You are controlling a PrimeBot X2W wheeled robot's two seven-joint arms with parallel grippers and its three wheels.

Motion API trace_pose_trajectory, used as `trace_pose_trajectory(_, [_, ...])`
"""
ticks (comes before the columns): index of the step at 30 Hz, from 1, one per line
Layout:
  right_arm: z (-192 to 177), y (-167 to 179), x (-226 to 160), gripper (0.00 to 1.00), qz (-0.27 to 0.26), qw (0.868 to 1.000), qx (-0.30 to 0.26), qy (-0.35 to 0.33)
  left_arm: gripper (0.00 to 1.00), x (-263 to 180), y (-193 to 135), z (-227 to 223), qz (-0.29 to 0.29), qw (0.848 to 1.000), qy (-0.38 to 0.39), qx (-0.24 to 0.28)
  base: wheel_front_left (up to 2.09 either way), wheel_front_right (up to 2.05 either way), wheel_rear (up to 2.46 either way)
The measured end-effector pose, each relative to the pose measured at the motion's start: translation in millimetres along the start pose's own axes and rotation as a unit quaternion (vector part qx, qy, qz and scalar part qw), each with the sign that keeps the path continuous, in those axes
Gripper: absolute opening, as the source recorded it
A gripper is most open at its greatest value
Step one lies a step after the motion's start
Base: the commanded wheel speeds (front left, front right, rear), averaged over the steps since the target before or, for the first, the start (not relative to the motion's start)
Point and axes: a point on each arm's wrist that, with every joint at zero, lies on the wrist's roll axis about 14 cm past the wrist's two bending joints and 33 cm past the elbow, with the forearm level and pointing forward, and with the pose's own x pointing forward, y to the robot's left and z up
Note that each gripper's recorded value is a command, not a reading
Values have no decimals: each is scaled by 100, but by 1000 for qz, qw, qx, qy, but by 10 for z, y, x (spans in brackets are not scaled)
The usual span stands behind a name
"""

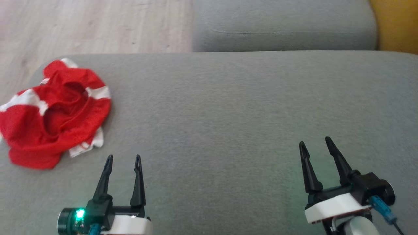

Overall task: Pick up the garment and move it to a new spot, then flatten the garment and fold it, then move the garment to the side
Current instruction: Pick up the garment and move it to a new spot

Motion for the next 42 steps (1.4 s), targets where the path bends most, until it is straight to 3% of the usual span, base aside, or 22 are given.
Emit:
trace_pose_trajectory(13, [-73, 599, 324, 100, 100, 995, 6, 9, 100, -346, 537, -15, 97, 995, 4, 1, 0, 0, 0])
trace_pose_trajectory(25, [-134, 1284, 493, 100, 205, 979, 7, 17, 100, -883, 1157, 53, 222, 975, -5, 4, 0, 0, 0])
trace_pose_trajectory(30, [-154, 1430, 485, 100, 228, 973, 4, 19, 100, -1011, 1328, 131, 249, 968, -14, 22, 0, 0, 0])
trace_pose_trajectory(35, [-333, 1391, 497, 100, 231, 972, -7, 39, 100, -856, 1432, 384, 246, 967, -41, 51, 0, 0, 0])
trace_pose_trajectory(42, [-576, 1085, 782, 100, 229, 971, -35, 50, 100, 23, 1631, 1368, 192, 960, -160, 127, 0, 0, 0])
